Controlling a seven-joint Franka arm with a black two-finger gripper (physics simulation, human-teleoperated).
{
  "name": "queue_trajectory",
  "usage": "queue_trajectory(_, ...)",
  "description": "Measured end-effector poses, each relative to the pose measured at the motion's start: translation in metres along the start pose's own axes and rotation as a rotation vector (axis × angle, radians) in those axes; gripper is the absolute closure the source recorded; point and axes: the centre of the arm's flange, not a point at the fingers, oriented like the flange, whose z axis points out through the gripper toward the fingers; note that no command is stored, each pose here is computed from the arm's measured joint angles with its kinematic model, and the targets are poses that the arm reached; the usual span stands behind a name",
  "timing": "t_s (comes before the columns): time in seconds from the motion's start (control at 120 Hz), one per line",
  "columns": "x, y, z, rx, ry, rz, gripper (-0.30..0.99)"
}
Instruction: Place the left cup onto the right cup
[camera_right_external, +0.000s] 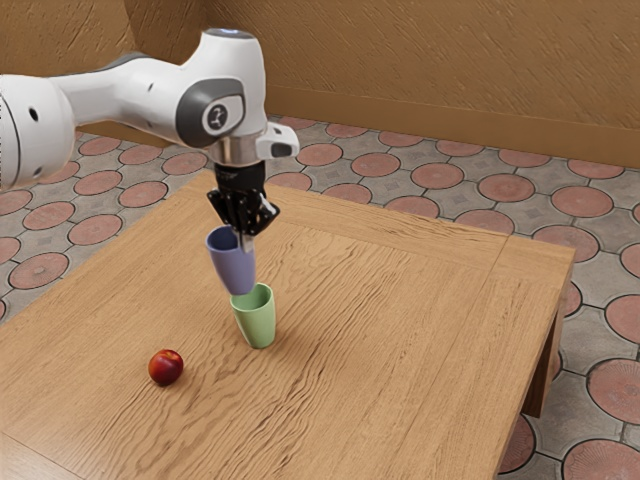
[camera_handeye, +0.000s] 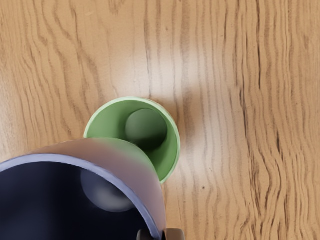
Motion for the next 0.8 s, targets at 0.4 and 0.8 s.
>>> queue_trajectory(0.4,0.014,0.005,0.014,0.015,-0.015,-0.020,0.79)
queue_trajectory(0.8,0.024,0.006,0.025,0.026,-0.026,-0.033,0.79)
